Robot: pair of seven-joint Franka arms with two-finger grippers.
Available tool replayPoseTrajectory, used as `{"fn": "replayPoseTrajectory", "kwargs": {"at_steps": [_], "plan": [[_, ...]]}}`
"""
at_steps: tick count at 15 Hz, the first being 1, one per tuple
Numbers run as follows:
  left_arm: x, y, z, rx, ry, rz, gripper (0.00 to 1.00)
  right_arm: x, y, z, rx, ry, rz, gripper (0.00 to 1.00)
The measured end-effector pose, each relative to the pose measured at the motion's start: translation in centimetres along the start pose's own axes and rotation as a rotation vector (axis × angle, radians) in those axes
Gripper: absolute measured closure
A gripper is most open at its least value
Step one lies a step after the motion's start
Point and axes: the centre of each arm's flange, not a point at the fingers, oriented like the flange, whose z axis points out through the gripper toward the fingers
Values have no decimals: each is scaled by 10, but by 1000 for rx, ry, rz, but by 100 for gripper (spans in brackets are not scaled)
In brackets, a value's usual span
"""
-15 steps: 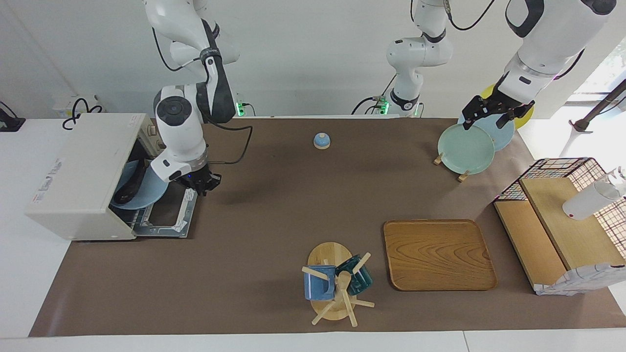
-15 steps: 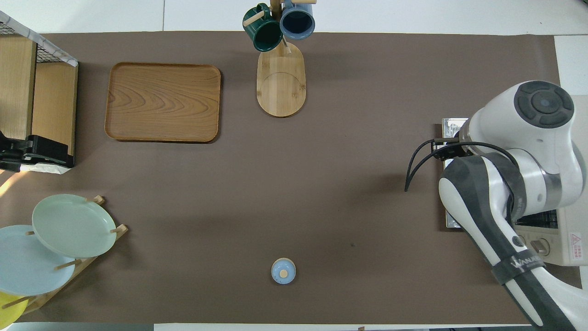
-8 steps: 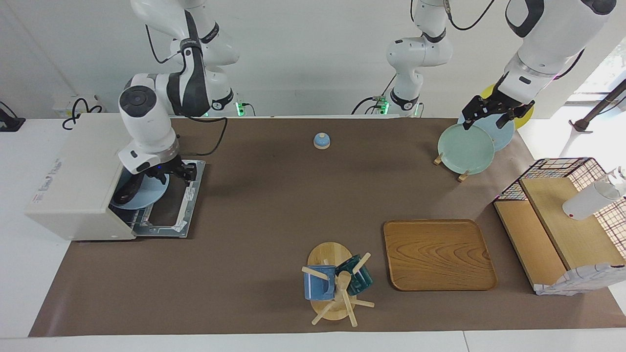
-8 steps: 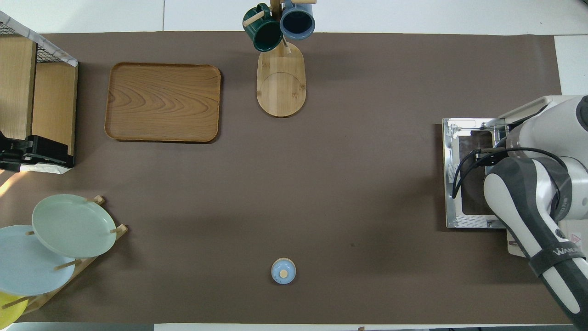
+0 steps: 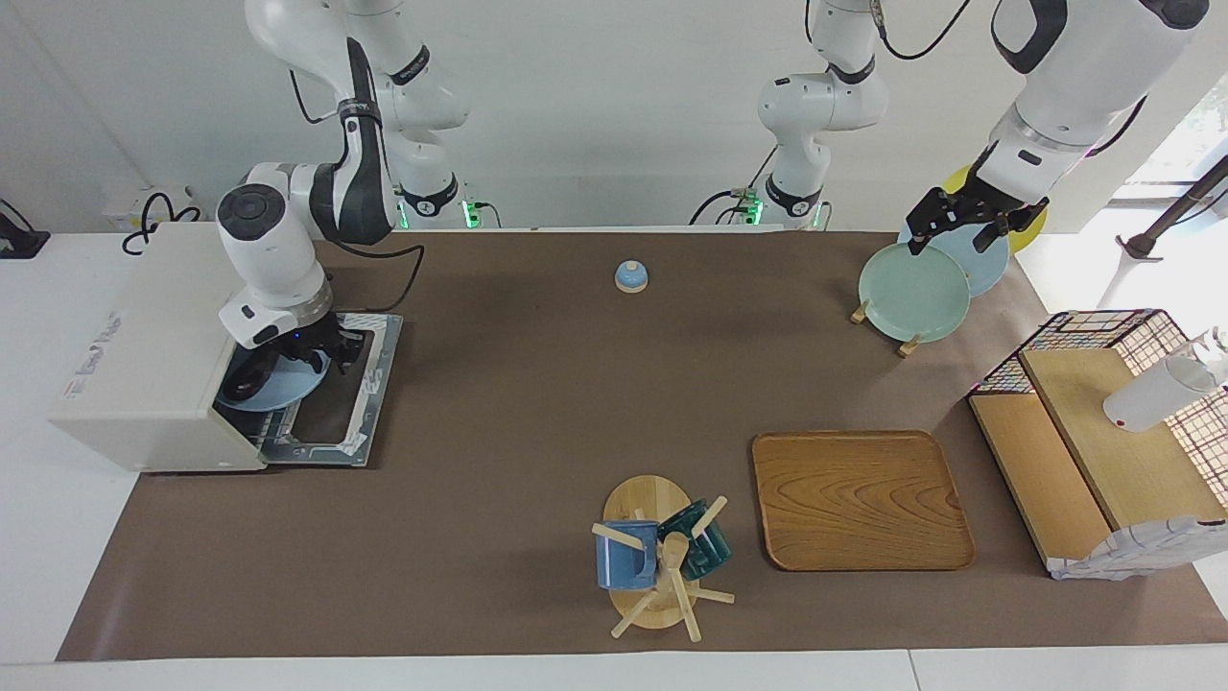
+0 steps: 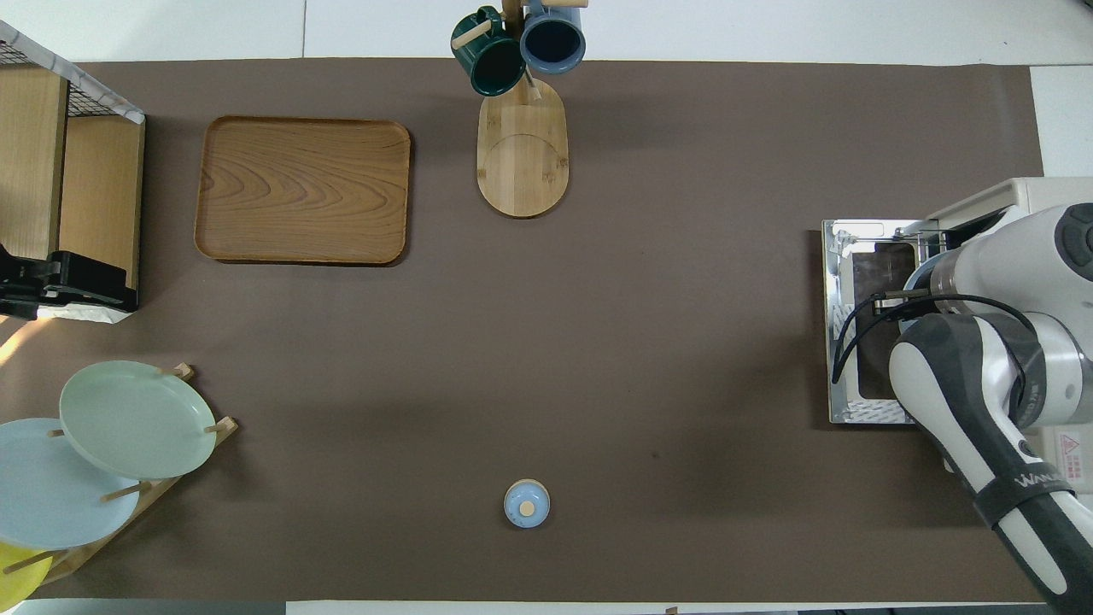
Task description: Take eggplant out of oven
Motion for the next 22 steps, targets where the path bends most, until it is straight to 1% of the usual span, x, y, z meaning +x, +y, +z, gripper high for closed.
{"fn": "replayPoseTrajectory", "kwargs": {"at_steps": [1, 3, 5, 7, 10, 13, 15, 17, 19, 21, 22], "plan": [[0, 0, 0, 0, 0, 0, 0, 0, 0, -2, -1, 1, -1, 97], [0, 0, 0, 0, 0, 0, 0, -1, -4, -8, -3, 5, -9, 98], [0, 0, 0, 0, 0, 0, 0, 3, -30, -19, -6, 26, -37, 98], [0, 0, 0, 0, 0, 0, 0, 7, -84, -38, -8, 45, -37, 98], [0, 0, 0, 0, 0, 0, 0, 3, -180, -72, -8, 67, -12, 98], [0, 0, 0, 0, 0, 0, 0, -8, -277, -99, 17, 109, 32, 98], [0, 0, 0, 0, 0, 0, 0, -14, -338, -109, 38, 131, 64, 98], [0, 0, 0, 0, 0, 0, 0, -13, -397, -110, 60, 143, 105, 98], [0, 0, 0, 0, 0, 0, 0, -15, -458, -90, 72, 136, 159, 98], [0, 0, 0, 0, 0, 0, 0, -15, -500, -65, 109, 153, 199, 98], [0, 0, 0, 0, 0, 0, 0, -13, -511, -58, 130, 166, 207, 98]]}}
